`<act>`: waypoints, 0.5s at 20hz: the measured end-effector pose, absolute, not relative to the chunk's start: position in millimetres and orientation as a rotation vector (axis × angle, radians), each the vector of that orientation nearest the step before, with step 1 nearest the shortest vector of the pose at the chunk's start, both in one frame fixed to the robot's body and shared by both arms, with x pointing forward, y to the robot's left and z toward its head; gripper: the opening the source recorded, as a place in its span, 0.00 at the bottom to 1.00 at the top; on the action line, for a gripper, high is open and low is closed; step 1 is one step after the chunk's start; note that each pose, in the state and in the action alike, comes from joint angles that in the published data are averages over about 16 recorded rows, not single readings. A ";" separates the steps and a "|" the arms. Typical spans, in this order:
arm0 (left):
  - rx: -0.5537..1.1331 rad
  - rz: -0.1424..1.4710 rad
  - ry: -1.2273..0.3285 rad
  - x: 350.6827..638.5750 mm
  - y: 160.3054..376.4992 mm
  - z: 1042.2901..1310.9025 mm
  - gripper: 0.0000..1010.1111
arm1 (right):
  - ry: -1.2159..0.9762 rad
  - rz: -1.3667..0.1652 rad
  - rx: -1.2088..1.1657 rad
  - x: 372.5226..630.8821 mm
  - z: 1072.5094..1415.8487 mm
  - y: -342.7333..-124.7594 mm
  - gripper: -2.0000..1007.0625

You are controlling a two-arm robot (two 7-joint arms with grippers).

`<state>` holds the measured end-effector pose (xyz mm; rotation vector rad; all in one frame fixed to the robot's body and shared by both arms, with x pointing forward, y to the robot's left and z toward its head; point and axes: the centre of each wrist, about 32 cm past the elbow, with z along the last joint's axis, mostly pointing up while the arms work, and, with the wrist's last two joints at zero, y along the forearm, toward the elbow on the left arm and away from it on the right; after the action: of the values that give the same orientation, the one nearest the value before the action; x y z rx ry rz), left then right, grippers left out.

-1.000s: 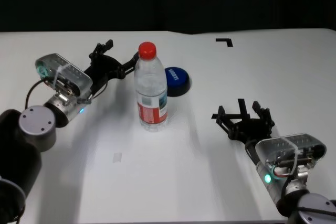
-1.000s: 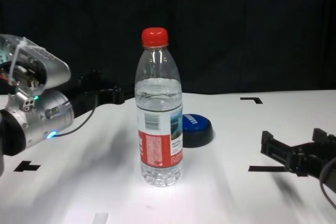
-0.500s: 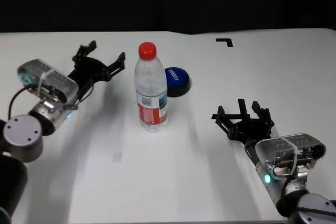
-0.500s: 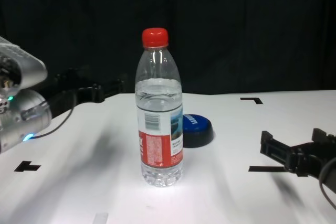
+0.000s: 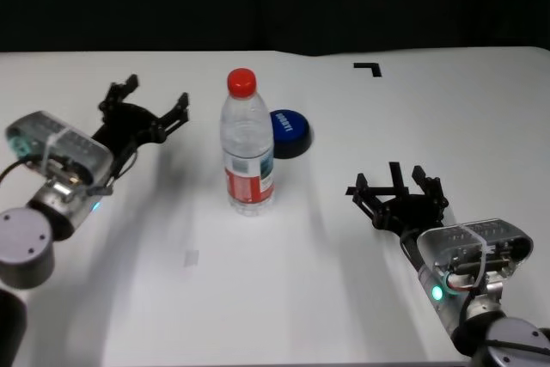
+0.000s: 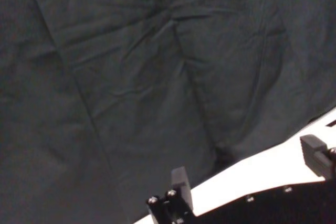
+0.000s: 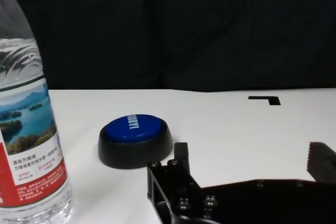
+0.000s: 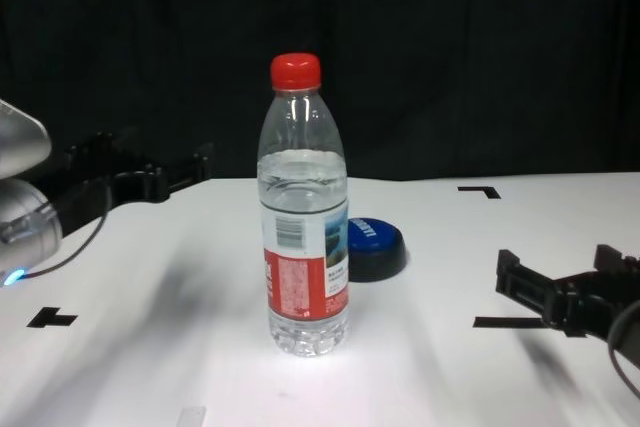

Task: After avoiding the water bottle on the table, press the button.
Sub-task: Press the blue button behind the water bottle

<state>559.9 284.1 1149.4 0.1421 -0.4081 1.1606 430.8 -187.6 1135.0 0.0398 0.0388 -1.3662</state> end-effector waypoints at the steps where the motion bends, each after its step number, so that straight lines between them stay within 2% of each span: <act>1: 0.143 1.165 -0.407 556.5 284.3 1149.5 0.99 | 0.039 -1.366 0.040 430.8 1135.0 -187.6 1.00; 10: 0.147 1.205 -0.399 527.3 285.0 1149.5 0.99 | 0.039 -1.366 0.040 430.8 1135.0 -187.6 1.00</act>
<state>527.3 285.0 1149.5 0.1467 -0.3988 1.2049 430.8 -187.6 1135.0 0.0397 0.0386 -1.3661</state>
